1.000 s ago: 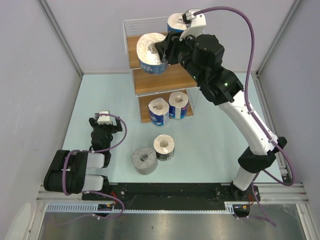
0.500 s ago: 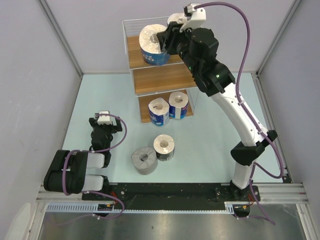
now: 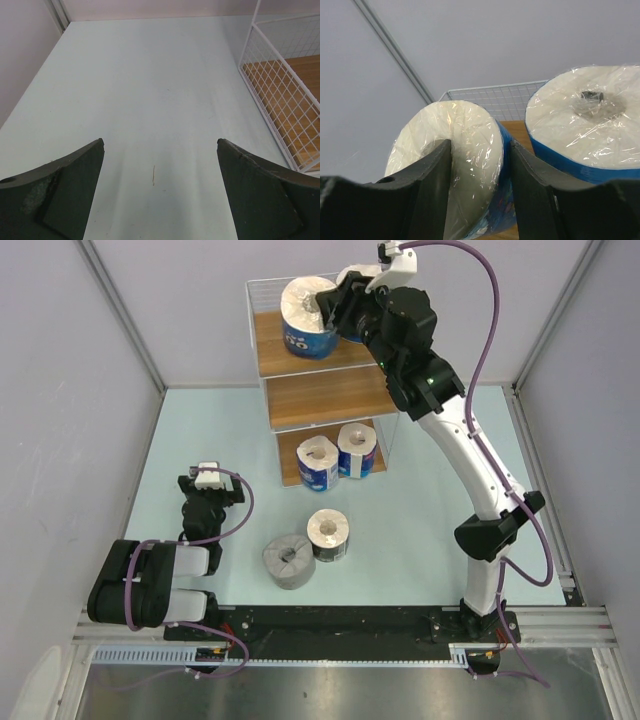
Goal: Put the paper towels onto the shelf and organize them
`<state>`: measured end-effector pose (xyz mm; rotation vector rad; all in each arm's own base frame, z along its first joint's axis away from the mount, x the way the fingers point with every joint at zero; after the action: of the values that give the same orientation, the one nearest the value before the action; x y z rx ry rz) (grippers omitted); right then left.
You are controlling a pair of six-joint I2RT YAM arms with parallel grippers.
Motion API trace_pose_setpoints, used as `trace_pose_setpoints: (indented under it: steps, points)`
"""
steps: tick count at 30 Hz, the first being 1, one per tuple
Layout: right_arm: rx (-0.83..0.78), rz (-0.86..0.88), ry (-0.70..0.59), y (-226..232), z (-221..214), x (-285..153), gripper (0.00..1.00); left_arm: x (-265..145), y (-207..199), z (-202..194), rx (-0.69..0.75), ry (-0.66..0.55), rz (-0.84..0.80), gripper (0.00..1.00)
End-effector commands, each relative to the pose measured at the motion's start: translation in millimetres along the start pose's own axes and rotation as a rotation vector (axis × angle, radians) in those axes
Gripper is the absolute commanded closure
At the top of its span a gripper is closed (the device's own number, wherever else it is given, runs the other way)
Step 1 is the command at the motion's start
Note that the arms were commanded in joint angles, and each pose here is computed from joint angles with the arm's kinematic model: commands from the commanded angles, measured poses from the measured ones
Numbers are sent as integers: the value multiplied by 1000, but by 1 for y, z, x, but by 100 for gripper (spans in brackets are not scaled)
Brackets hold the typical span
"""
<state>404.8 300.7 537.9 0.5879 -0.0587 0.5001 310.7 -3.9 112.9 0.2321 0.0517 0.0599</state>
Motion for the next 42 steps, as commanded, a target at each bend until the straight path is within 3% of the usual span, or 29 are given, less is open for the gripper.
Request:
trace_pose_setpoints:
  steps: [1, 10, 15, 18, 19, 21, 22, 24, 26, 29, 42]
  points:
    - [55, 143, -72, 32, 32, -10, 46, 8, 2, 17, -17, -62, 1, 0]
    - [44, 203, -149, 45, 69, -42, 27, 8, 2, 18, -17, -64, 3, 0]
    - [7, 219, -146, 52, 81, -72, 24, 8, 2, 17, -17, -62, 1, 0]
    - [-35, 195, -91, 52, 61, -107, 24, 8, 2, 17, -17, -62, 1, 0]
    - [-57, 146, -1, 35, 19, -110, 24, 8, 2, 18, -17, -64, 1, 0]
    - [-34, 124, 14, 35, 7, -148, 24, 8, 2, 17, -17, -62, 1, 0]
    - [-55, 62, 110, 14, -42, -154, 24, 8, 2, 17, -17, -62, 1, 0]
    - [-52, -26, 161, -3, -76, -184, 24, 8, 2, 17, -16, -61, 2, 0]
    - [-76, -176, 311, -40, -142, -205, 22, 8, 2, 17, -16, -61, 0, 0]
    - [-115, -287, 447, -65, -206, -235, 18, 8, 2, 17, -16, -60, 0, 0]
    - [-37, -423, 656, -100, -316, -262, 8, 8, 2, 17, -16, -61, 0, 0]
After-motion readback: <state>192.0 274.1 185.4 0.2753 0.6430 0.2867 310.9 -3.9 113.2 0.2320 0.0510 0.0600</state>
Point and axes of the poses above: each gripper's point midway between its finger pads, its own x axis out along the fingers, its own y axis along the line the jaws close on, z = x × y, the point moved 4 cm from there along -x, back along the fingers, and after that the axes turned 10 degrees about x, right-handed, at the moved point
